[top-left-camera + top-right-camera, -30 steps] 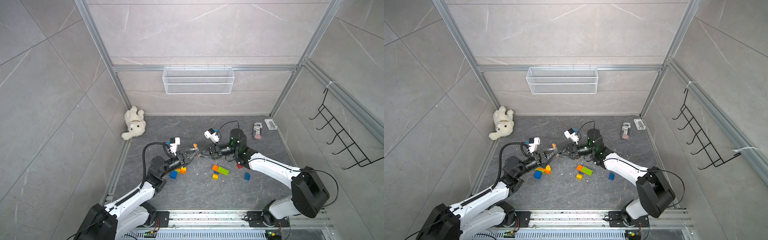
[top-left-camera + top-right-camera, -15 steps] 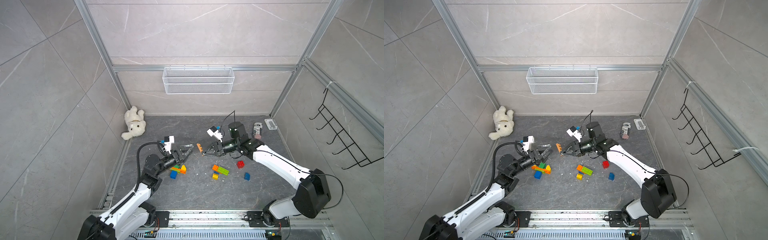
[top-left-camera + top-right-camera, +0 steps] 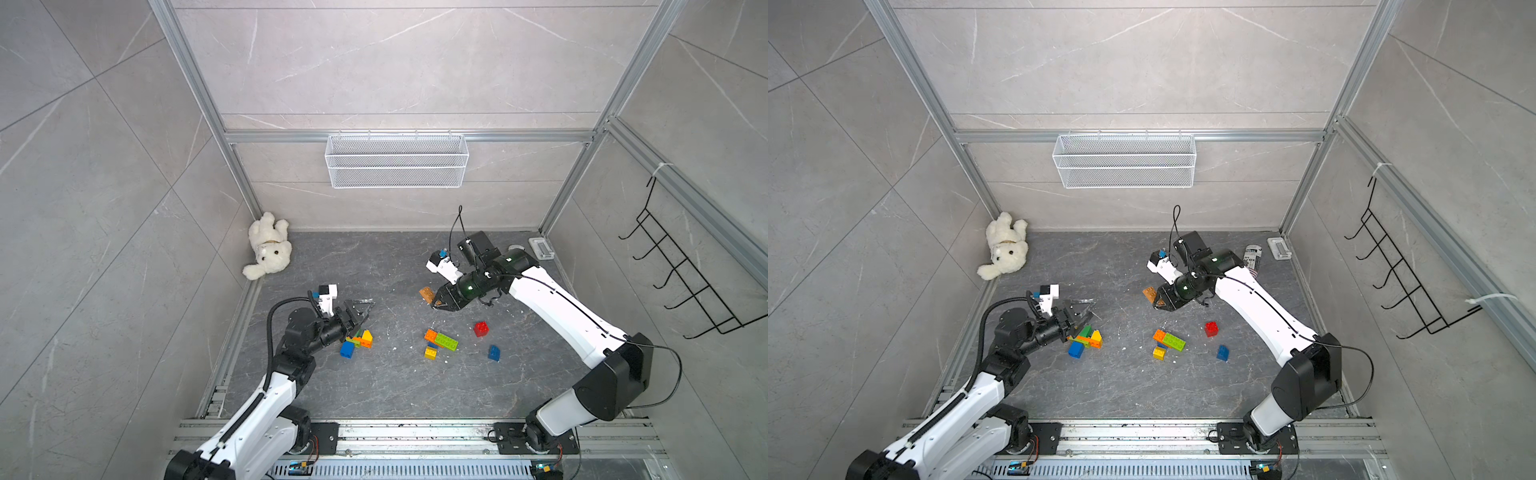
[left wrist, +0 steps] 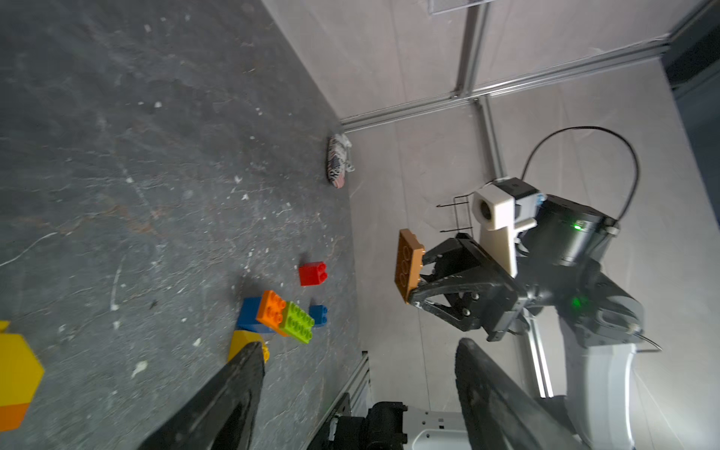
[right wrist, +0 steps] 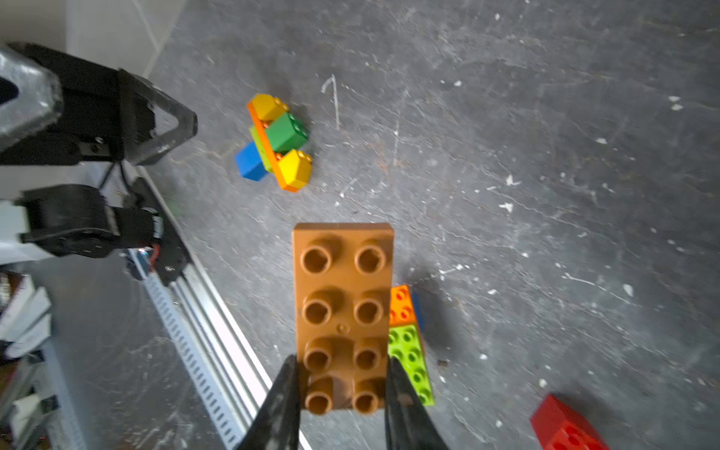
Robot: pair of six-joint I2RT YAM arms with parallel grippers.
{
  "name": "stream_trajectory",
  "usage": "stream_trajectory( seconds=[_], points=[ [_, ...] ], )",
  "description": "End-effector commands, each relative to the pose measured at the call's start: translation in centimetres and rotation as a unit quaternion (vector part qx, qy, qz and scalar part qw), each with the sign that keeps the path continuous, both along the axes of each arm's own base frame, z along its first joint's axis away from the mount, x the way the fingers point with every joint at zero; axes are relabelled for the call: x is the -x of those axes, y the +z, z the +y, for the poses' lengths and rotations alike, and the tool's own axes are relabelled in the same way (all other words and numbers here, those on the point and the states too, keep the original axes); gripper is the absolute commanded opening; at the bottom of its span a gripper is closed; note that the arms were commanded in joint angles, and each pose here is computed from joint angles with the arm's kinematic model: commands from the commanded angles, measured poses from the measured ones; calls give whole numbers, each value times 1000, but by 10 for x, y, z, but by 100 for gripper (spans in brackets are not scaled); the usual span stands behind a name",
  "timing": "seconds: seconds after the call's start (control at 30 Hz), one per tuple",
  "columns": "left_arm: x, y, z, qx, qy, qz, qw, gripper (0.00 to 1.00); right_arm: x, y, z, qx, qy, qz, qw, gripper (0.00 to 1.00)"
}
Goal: Assemble a fork with lego
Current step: Assemble the lego brick with the lego brick.
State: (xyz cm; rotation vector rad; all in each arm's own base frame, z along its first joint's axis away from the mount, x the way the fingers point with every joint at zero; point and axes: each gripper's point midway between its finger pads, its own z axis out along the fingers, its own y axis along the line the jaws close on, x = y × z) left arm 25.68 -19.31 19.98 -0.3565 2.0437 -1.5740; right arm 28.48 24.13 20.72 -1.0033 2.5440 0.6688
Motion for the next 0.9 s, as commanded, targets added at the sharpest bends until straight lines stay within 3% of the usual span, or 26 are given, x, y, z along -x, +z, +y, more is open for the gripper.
stream_trajectory(
  seconds=[0.0, 0.17, 0.4, 0.87],
  points=[
    [-6, -1, -6, -22, -18, -23, 999, 79, 6, -33, -17, 88, 37, -10, 995, 23],
    [-14, -24, -27, -56, -49, -5, 997, 79, 15, -67, -9, 135, 71, -3, 988, 23],
    [-22, -46, -42, -48, -74, 15, 996, 78, 16, -99, 0, 178, 97, -5, 979, 24],
    [-23, -59, -47, -38, -86, 30, 995, 78, 18, -132, 5, 185, 105, 2, 977, 24]
  ],
)
